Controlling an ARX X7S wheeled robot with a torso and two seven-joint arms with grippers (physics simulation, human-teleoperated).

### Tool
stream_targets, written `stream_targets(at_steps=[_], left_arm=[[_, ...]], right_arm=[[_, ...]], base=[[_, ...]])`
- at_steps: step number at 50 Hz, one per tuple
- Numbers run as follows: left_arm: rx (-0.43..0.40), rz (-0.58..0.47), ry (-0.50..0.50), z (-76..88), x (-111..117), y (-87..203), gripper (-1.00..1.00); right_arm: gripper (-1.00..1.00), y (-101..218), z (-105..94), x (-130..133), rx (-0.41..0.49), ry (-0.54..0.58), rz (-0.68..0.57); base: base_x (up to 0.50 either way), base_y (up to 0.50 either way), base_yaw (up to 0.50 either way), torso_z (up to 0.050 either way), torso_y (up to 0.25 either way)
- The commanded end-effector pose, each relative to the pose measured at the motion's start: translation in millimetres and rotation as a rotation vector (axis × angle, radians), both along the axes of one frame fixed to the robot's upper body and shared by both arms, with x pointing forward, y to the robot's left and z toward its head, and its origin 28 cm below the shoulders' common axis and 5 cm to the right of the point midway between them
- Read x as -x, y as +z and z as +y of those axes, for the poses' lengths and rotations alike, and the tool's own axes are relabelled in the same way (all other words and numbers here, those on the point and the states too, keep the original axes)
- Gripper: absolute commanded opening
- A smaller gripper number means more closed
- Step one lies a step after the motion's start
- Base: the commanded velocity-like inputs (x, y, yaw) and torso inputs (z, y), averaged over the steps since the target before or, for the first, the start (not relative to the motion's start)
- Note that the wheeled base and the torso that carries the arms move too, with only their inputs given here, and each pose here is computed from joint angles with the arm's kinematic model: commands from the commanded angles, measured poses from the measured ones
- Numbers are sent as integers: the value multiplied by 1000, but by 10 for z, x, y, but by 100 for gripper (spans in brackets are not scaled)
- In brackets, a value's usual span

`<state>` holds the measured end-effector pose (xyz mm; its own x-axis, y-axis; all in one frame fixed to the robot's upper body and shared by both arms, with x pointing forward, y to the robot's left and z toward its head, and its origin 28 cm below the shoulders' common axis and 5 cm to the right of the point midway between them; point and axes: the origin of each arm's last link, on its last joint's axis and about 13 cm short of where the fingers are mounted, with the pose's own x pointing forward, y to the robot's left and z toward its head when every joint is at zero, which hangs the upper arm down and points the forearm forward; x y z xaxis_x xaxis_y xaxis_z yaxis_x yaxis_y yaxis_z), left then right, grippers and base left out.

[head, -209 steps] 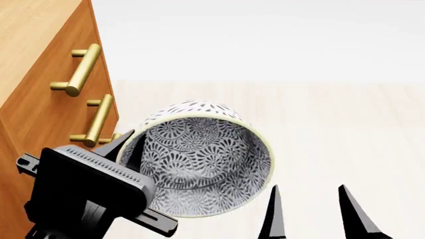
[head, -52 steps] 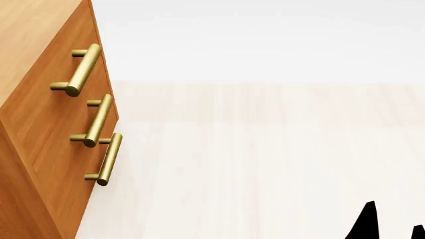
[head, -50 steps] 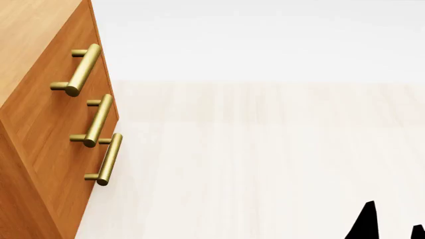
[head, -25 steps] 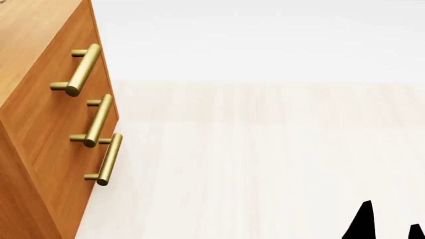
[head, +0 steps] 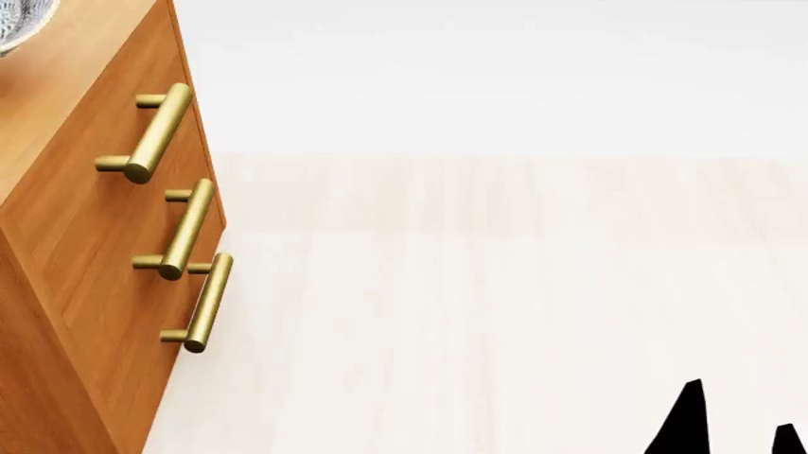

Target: Put the bowl on top of the cabinet.

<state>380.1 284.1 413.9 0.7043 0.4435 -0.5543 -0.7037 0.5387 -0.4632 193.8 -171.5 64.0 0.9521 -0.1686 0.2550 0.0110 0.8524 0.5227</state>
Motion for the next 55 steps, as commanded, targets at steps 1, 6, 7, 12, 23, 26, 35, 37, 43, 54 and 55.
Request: stream_targets(at_steps=[1,6,7,12,23,26,35,37,43,54,55], left_arm=[[2,-5,12,34,-24,-18,-100],[6,-1,17,56,-33,-76,-100],[3,3,20,65,-40,-90,-100],[2,5,33,98,-62,-129,-100],[-8,12,39,106,-84,-158,-100],[-9,13,41,111,-84,-168,-100],[-14,22,49,137,-109,-229,-100],[-19,23,44,134,-108,-227,-100],[-56,25,44,124,-93,-190,100],[-77,39,55,134,-77,-200,100],[-77,40,57,136,-75,-198,100]], right_arm=[[100,-5,4,-8,4,0,3],[100,-10,9,-17,8,-2,6],[100,-12,10,-18,9,-2,7],[100,-21,18,-27,14,0,11],[100,-21,16,-29,15,-4,12],[100,-23,20,-32,17,-4,13],[100,-28,24,-39,18,-3,16],[100,-29,25,-42,21,-4,16],[100,-31,26,-46,21,-4,17],[100,-34,29,-50,22,-1,18],[100,-34,29,-51,21,1,18]], base=[[0,0,0,0,0],[0,0,0,0,0],[0,0,0,0,0],[0,0,0,0,0],[0,0,0,0,1],[0,0,0,0,0],[0,0,0,0,0],[0,0,0,0,0],[0,0,0,0,0],[0,0,0,0,0],[0,0,0,0,0]])
